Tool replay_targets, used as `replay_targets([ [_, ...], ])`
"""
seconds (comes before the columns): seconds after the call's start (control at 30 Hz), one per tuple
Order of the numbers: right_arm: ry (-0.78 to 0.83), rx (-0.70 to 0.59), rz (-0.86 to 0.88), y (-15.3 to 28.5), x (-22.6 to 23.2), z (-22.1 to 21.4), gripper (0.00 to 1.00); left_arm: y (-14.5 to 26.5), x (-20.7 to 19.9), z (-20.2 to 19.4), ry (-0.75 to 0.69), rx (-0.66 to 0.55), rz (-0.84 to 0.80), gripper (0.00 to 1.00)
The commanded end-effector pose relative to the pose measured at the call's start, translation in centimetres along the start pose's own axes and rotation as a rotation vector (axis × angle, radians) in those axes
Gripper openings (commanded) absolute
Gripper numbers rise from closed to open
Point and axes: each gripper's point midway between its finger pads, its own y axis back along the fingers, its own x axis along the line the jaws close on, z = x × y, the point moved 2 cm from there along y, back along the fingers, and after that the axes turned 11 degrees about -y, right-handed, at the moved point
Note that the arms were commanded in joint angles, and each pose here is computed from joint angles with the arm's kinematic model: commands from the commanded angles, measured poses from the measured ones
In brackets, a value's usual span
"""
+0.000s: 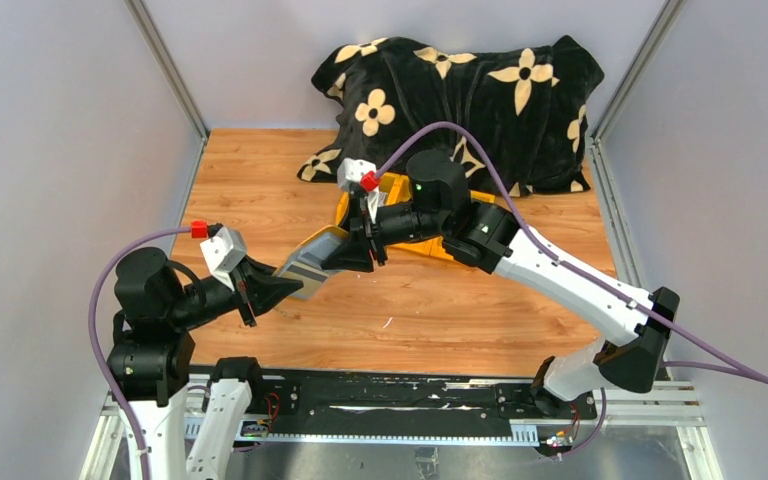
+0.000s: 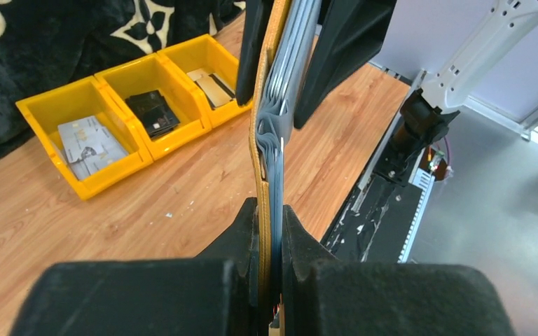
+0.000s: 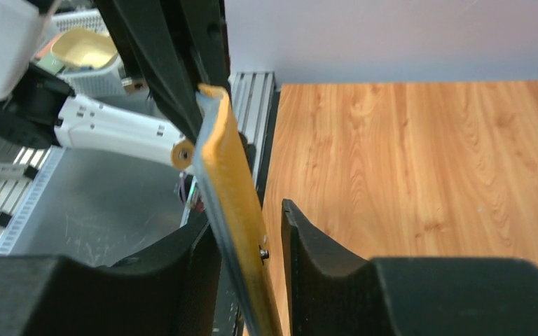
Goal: Take the credit cards out of the card holder
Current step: Remove the credit card from the card holder.
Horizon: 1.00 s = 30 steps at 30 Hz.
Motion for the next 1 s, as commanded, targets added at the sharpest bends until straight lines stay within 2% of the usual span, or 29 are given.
replay_targets([
  [0.0, 0.047, 0.069, 0.089, 0.5, 2.1, -0.5, 0.37, 0.3, -0.1, 0.6, -0.115, 0.001, -0.009, 0.00],
  [0.13, 0.070, 0.072, 0.078, 0.6, 2.2, 0.1, 0.15, 0.4, 0.7, -0.1, -0.164, 0.036, 0.018, 0.00],
  [0.17, 0.071, 0.069, 0.068, 0.6, 2.0, 0.3, 0.03, 0.4, 1.0, -0.3, -0.174, 0.043, 0.031, 0.00],
  [0.2, 0.071, 0.058, 0.055, 0.5, 1.9, 0.7, 0.00, 0.4, 1.2, -0.4, -0.188, 0.048, 0.040, 0.09],
  [0.27, 0.056, 0.019, 0.015, 0.3, 1.3, 1.4, 0.00, 0.4, 1.3, -0.6, -0.197, 0.054, 0.044, 0.39],
  [0.3, 0.047, -0.015, 0.005, 0.4, 1.3, 2.0, 0.00, 0.4, 1.2, -0.7, -0.195, 0.053, 0.043, 0.49],
  [0.37, 0.025, -0.121, -0.003, 0.8, 1.7, 3.6, 0.00, 0.5, 0.9, -0.6, -0.173, 0.048, 0.036, 0.61],
  [0.4, 0.001, -0.241, 0.008, 1.4, 2.3, 5.2, 0.00, 0.4, 0.4, -0.3, -0.145, 0.036, 0.016, 0.63],
  [0.5, -0.020, -0.431, 0.035, 2.7, 3.2, 6.7, 0.00, 0.4, -0.6, 0.6, -0.086, -0.006, -0.026, 0.63],
  [0.57, -0.043, -0.504, 0.054, 3.5, 3.7, 7.0, 0.00, 0.3, -1.2, 1.7, -0.058, -0.053, -0.041, 0.63],
  [0.73, -0.116, -0.594, 0.087, 4.3, 4.3, 7.2, 0.00, 0.4, -2.1, 5.1, 0.006, -0.257, -0.038, 0.59],
  [0.97, -0.194, -0.682, 0.122, 5.1, 4.5, 6.5, 0.00, 0.4, -1.6, 7.9, 0.110, -0.365, -0.019, 0.49],
])
